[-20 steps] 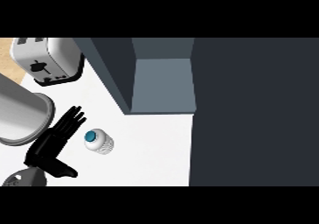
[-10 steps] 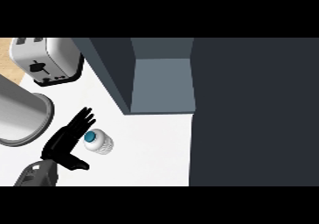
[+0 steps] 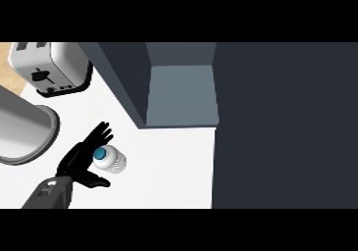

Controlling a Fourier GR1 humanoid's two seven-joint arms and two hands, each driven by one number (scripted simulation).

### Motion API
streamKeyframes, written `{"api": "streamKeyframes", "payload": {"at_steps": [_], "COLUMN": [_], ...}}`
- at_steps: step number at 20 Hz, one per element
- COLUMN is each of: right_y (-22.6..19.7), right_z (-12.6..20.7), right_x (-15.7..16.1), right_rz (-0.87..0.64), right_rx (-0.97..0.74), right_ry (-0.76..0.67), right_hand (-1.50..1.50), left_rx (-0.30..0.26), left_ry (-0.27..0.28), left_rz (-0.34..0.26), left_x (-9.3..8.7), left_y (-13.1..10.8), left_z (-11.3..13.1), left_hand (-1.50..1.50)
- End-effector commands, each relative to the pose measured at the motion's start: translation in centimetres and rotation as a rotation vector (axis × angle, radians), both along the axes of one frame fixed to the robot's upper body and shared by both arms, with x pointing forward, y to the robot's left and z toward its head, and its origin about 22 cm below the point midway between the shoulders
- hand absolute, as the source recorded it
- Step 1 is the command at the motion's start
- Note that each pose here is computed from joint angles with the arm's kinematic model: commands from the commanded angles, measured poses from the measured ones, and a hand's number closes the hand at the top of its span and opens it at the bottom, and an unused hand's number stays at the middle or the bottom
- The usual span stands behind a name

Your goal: Pick up the bottled water, place it into the cabinet and close the cabinet

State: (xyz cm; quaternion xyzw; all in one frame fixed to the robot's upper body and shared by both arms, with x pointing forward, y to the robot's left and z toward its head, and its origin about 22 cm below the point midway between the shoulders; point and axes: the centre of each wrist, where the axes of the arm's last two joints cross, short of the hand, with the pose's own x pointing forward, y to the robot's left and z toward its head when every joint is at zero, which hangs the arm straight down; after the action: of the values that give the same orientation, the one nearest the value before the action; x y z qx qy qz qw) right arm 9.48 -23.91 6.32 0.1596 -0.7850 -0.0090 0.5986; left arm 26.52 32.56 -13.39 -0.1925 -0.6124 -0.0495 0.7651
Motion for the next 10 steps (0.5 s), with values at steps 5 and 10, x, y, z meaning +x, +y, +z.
{"api": "streamKeyframes", "payload": {"at_steps": [5,10], "right_y": [1.4,0.1], "right_z": [-0.4,-0.7], "right_x": [0.9,0.7], "right_rz": [0.012,-0.01], "right_rx": [0.006,0.018], "right_ry": [-0.002,-0.002], "right_hand": [-1.5,-1.5], "left_rx": [-0.145,-0.226], "left_ry": [-0.021,0.027], "left_rz": [-0.057,-0.103], "left_x": [-2.5,-0.5], "left_y": [-1.9,-3.2], "left_z": [-2.5,-1.8], "left_hand": [-1.5,-1.5]}}
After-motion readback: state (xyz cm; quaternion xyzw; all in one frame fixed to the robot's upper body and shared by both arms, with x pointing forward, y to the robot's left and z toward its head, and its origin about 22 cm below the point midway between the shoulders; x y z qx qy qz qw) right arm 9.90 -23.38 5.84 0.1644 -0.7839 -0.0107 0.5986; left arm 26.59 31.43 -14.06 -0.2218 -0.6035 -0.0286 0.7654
